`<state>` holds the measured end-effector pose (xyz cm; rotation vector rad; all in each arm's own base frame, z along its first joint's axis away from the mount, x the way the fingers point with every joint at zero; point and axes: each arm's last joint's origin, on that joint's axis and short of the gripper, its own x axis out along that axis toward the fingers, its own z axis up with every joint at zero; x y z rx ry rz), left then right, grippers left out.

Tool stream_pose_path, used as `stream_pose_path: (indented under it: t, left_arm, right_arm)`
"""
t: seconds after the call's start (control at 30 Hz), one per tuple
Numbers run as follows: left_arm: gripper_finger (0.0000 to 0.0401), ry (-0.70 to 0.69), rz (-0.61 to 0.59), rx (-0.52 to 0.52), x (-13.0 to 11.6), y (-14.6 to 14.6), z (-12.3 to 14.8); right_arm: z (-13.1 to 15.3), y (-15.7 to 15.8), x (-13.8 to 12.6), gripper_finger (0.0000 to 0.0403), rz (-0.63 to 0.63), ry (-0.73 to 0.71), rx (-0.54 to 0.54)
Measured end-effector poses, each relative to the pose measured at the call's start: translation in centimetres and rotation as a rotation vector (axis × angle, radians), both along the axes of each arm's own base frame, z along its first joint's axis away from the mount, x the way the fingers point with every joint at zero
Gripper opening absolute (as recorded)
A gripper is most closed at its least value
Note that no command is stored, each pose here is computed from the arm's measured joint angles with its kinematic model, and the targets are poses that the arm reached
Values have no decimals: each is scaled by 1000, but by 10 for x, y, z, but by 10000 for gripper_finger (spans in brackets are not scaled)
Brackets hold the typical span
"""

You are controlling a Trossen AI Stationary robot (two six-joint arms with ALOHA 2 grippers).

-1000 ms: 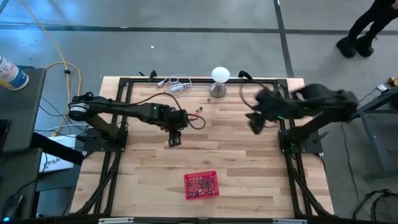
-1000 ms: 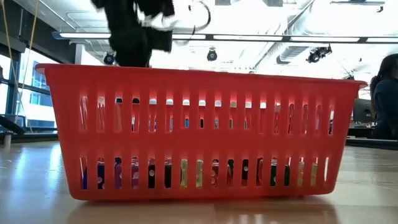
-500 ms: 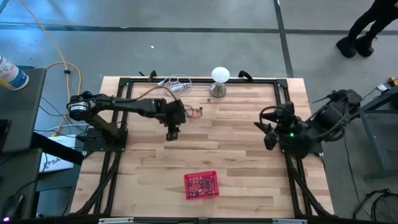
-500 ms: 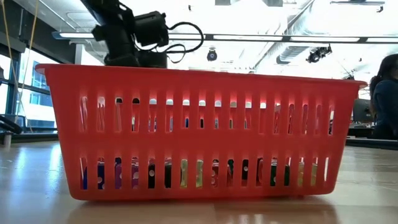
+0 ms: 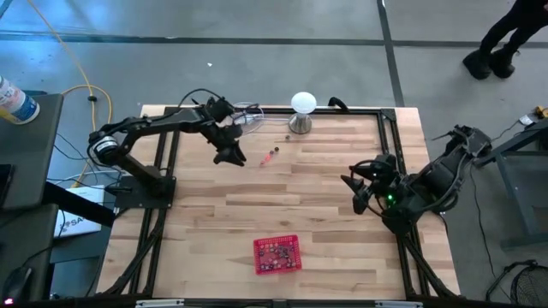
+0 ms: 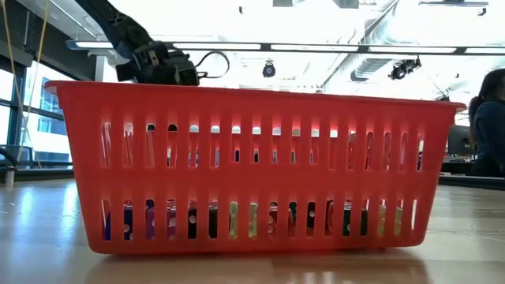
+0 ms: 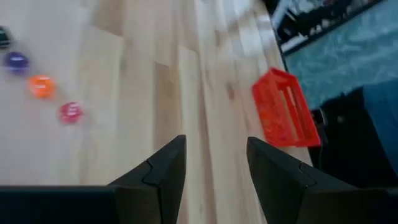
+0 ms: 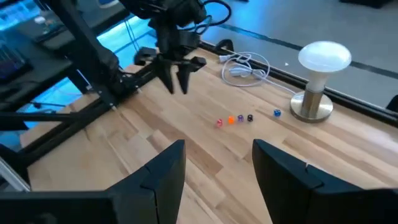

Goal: Pick & Place Dice
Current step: Put the pink dice into the red bin

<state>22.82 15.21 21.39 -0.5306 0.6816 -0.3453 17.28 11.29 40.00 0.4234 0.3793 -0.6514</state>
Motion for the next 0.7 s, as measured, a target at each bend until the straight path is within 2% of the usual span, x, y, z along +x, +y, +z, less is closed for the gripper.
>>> stream_pose_path:
  t: [0.2,0.37,0.6,0.7]
  left_arm:
    - [163,69,106,43,-6,12,-6]
    - [163,59,107,80,0,10,-5]
    - [163,92,64,309,11,0,-10]
    - [163,91,97,325,21,-2,-17]
  right_arm:
    - [2,2,3,177,-10,-55,25]
    - [4,2,5,177,-40,-99,-4]
    - [6,1,7,177,-83,-147,-57]
    - [6,1,7,177,-90,-153,-76]
